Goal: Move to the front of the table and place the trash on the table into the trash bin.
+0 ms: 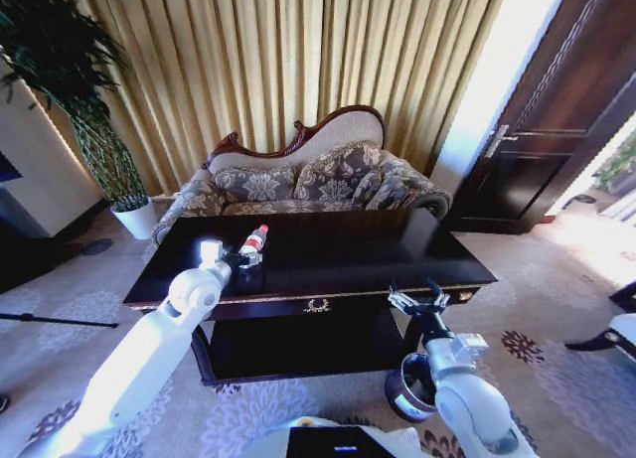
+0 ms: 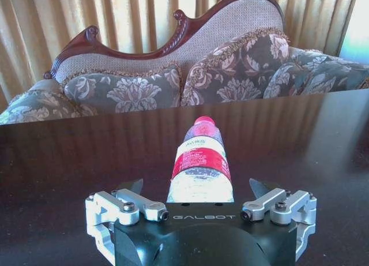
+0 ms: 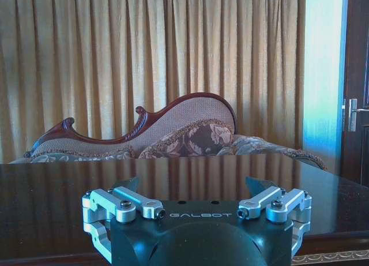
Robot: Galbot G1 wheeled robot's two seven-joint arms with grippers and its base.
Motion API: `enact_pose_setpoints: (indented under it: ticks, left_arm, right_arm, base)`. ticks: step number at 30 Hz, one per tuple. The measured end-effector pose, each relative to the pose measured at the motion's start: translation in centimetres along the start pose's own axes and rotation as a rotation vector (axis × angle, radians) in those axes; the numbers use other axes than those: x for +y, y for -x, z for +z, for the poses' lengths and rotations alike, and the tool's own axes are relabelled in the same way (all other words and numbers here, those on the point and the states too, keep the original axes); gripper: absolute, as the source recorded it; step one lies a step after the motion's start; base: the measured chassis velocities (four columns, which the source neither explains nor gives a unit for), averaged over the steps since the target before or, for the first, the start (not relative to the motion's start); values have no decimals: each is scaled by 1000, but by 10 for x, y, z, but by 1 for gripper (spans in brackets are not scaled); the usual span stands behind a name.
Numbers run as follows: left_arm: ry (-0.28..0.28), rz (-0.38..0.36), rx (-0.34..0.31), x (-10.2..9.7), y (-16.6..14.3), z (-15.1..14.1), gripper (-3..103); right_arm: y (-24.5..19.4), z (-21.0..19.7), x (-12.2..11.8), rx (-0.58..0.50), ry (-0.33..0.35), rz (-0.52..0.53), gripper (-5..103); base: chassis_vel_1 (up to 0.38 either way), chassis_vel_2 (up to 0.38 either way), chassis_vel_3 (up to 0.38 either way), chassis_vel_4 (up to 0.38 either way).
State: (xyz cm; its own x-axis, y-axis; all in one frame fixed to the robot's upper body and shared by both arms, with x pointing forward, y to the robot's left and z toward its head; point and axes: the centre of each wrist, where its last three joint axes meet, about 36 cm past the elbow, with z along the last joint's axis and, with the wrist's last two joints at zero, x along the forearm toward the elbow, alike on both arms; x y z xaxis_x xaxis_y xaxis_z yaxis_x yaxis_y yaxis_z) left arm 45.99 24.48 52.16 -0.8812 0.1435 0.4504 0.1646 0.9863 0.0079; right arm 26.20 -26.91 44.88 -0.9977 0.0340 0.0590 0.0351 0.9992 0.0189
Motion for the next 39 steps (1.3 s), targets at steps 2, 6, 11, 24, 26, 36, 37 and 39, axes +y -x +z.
enact_pose_setpoints:
  ticks: [2, 6, 11, 24, 26, 36, 37, 39]
  left_arm:
    - [-2, 2, 3, 0, 2, 1, 100]
    - [-15, 27, 16, -2, 8, 4, 102]
    - [-42, 50, 31, -7, 12, 8, 88]
    - [-52, 45, 28, -5, 13, 9, 50]
    - [-31, 31, -13, -4, 12, 10, 43]
    - [157, -10, -365, 2, 11, 16, 32]
    - [195, -13, -421, 3, 11, 16, 32]
    - [248, -12, -486, 6, 11, 17, 32]
  right_arm:
    - [1, 1, -1, 2, -2, 0, 100]
    - [5, 3, -4, 5, -9, 0, 100]
    - [7, 4, -5, 6, -11, -4, 100]
    - [11, 3, -9, 3, -15, -9, 100]
    - [11, 2, -9, 3, -16, -10, 100]
    - [14, -28, -4, -19, 70, -94, 100]
    - [15, -35, -2, -21, 95, -118, 100]
    - [18, -43, 0, -25, 126, -156, 100]
  base:
    - [0, 0, 0, 0]
    - [0, 0, 0, 0]
    - [0, 0, 0, 0]
    - [0, 0, 0, 0]
    - [0, 0, 0, 0]
    - [0, 0, 0, 0]
    - [0, 0, 0, 0]
    - [0, 0, 0, 0]
